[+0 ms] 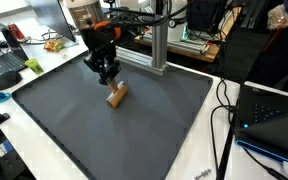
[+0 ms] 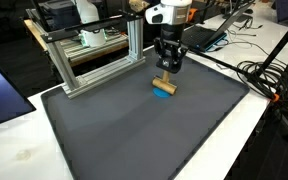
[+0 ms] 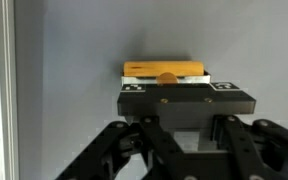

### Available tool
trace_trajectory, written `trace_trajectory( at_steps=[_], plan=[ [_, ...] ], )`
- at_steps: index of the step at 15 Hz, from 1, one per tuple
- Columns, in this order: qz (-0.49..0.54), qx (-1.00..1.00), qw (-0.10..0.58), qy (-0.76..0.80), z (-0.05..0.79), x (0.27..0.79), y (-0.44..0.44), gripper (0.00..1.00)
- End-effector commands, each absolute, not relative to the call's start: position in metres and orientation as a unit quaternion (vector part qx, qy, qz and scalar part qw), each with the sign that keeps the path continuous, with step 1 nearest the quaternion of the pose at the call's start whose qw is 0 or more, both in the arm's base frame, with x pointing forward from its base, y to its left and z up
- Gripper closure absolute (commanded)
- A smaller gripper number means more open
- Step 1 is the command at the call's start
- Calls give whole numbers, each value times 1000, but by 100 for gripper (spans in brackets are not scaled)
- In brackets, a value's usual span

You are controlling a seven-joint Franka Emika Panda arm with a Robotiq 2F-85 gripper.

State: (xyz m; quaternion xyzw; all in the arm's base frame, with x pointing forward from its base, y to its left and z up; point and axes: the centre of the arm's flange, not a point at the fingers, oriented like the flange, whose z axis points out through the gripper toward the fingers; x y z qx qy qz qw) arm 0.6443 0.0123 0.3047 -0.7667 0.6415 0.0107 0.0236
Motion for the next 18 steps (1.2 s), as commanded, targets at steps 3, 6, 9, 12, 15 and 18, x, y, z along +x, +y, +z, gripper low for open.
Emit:
trace_trajectory(
  at_steps=[3,6,9,12,15,18],
  plan=[
    [17,-759,15,650,277,645,13,78],
    [8,-748,7,664,276,645,-3,78],
    [3,-739,2,674,274,646,-12,78],
    [-2,-733,-1,680,272,647,-18,78],
    [-1,-730,-3,684,271,647,-21,78],
    [-3,-728,-6,686,269,648,-22,78]
  ],
)
